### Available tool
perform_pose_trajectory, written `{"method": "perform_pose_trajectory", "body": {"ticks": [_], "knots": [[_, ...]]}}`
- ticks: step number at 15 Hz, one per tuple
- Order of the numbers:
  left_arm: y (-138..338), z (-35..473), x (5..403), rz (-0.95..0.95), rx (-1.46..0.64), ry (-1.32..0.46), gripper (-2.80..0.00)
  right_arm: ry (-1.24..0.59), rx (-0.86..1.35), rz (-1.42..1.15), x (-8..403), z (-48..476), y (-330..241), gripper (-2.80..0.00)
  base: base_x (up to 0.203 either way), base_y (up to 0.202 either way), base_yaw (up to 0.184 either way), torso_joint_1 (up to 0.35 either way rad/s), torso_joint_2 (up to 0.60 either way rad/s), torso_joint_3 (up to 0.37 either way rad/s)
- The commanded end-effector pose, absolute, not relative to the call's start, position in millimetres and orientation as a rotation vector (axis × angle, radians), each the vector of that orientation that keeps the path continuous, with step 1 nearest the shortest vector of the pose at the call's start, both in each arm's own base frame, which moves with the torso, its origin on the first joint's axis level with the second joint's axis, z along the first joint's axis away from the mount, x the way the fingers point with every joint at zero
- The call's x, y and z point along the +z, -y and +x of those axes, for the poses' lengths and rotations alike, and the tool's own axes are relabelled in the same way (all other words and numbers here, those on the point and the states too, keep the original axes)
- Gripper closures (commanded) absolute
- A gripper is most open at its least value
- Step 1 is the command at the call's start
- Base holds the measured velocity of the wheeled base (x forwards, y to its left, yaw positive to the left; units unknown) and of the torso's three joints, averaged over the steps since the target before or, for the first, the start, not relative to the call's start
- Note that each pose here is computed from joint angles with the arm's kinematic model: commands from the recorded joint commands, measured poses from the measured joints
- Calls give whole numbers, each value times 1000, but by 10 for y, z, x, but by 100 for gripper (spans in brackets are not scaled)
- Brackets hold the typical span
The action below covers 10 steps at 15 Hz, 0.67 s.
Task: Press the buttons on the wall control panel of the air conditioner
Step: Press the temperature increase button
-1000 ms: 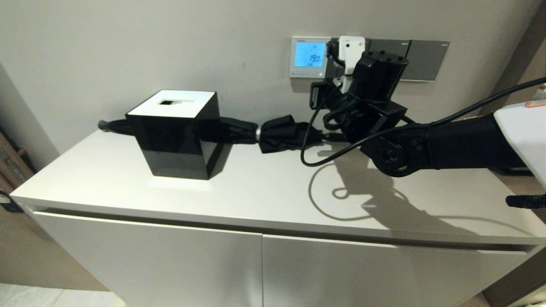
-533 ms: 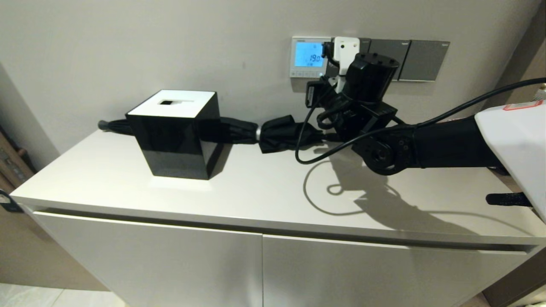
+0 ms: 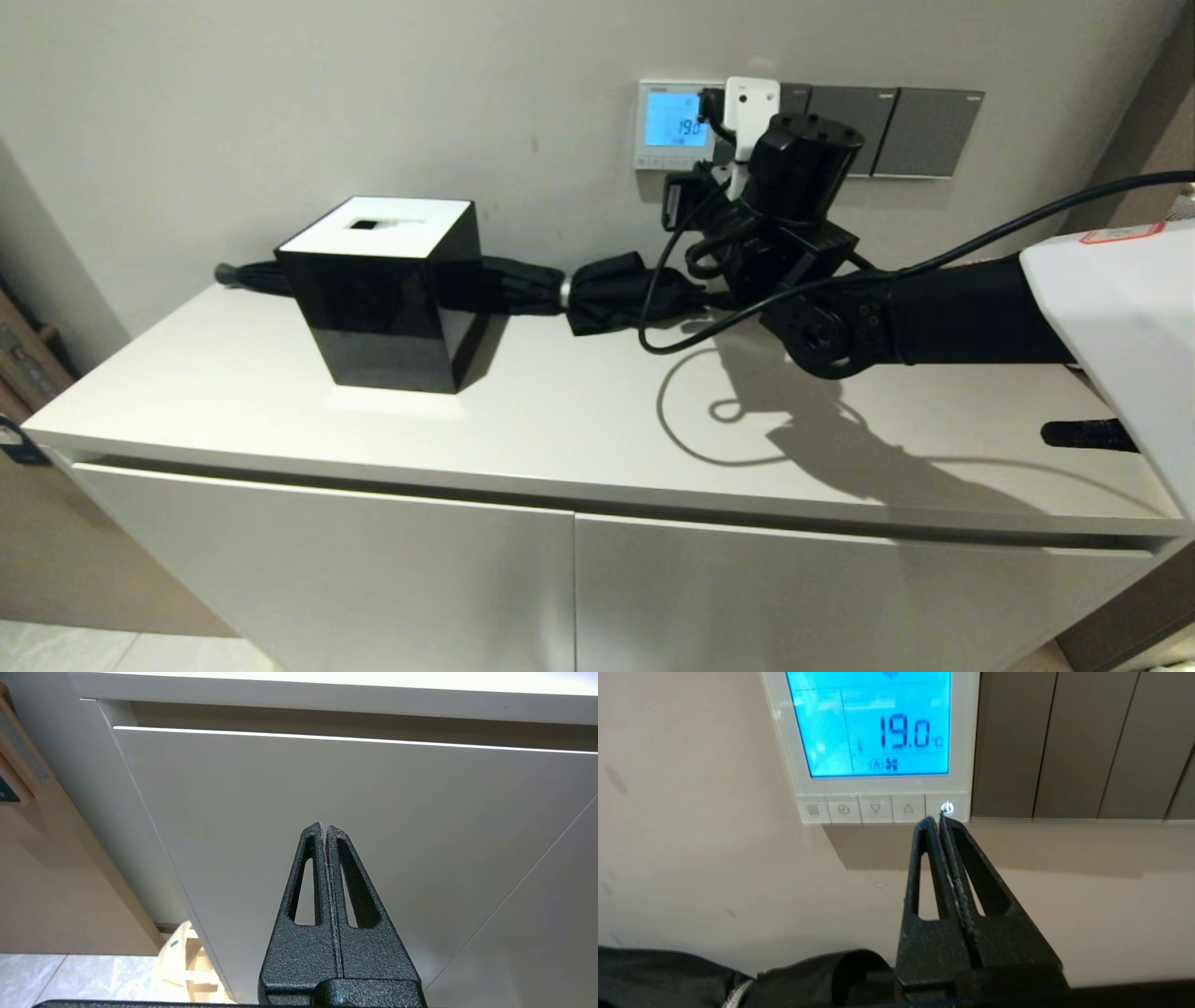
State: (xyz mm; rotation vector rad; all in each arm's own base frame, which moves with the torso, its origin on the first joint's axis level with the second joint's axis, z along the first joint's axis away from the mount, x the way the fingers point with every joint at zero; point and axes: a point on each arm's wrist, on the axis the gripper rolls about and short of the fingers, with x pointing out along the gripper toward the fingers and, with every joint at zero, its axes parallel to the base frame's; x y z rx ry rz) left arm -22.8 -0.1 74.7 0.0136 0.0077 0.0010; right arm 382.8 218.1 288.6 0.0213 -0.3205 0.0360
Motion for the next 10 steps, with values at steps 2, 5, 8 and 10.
{"method": "perform_pose_trajectory", "body": {"ticks": [2, 5, 8, 10], "knots": [[1, -228, 747, 14, 1, -8, 0, 328, 33, 23, 2877, 3866, -2203, 0, 0, 0, 0, 0, 0, 0], [1, -228, 747, 14, 1, -8, 0, 327, 33, 22, 2829, 3924, -2238, 0, 0, 0, 0, 0, 0, 0], [1, -228, 747, 14, 1, -8, 0, 325, 33, 19, 2797, 3959, -2252, 0, 0, 0, 0, 0, 0, 0], [1, -228, 747, 14, 1, -8, 0, 332, 45, 21, 2798, 3972, -2262, 0, 0, 0, 0, 0, 0, 0]]}}
